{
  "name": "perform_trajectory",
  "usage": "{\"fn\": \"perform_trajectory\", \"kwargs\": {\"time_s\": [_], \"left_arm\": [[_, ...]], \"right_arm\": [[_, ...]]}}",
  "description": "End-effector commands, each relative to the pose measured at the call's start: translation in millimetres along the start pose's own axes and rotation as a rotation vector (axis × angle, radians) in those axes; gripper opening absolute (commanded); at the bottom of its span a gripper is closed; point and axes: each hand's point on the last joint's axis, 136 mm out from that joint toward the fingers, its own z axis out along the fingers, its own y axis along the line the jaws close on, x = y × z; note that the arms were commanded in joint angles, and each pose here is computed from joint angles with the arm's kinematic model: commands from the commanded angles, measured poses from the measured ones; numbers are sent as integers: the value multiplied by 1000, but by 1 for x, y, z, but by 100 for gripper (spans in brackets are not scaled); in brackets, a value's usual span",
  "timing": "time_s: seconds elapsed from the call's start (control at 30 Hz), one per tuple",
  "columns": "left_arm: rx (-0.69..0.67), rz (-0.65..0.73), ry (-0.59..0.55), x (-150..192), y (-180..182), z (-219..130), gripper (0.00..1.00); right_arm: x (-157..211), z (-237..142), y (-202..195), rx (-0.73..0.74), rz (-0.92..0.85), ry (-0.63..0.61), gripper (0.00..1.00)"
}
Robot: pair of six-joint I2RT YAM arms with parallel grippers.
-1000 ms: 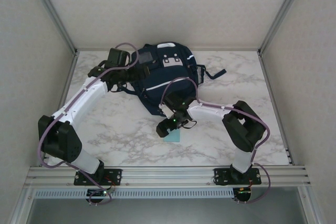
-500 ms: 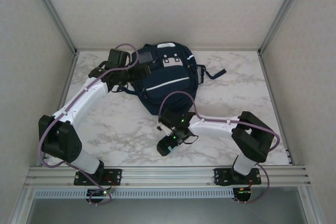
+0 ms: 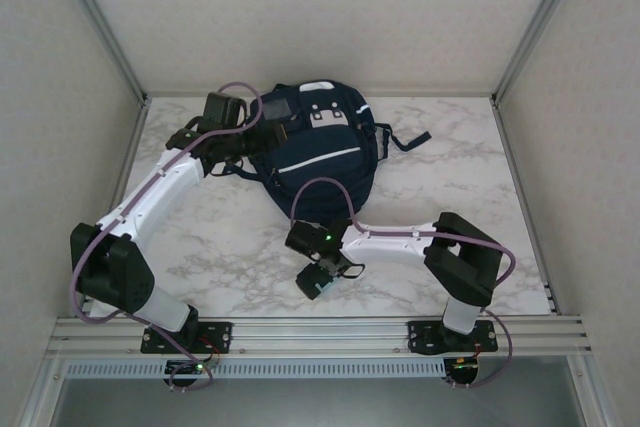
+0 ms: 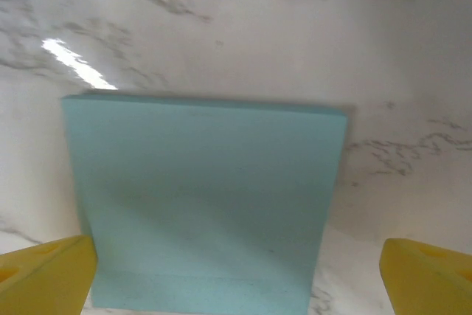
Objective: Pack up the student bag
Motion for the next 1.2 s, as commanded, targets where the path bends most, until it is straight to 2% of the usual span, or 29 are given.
{"fn": "perform_trajectory", "kwargs": {"time_s": [0.0,0.2,0.4,0.53,0.6,0.77,0.9,1.07,1.17], "left_arm": [[11,-20,-22,-4,-1,-9,100],[9,-20,-20,-5,0,-8,100],[5,-17,-20,-4,1,-9,100],[5,-19,-18,-4,1,-8,100],[7,-23,-17,-4,1,-8,100],[2,-19,-27,-7,0,-11,100],[-7,-8,-31,-9,1,-12,100],[-9,22,-30,-8,-2,-10,100],[-19,87,-23,-4,-9,-8,100]], "right_arm": [[-1,-1,11,10,3,9,99],[4,9,13,12,16,48,99],[14,17,-10,143,40,95,99],[19,22,-6,115,42,114,98],[21,25,-4,105,47,122,94],[12,19,-5,110,52,93,72],[-3,2,-5,56,94,42,64],[-23,-33,-28,-7,203,-49,62],[-31,-57,-59,-11,303,-103,63]]}}
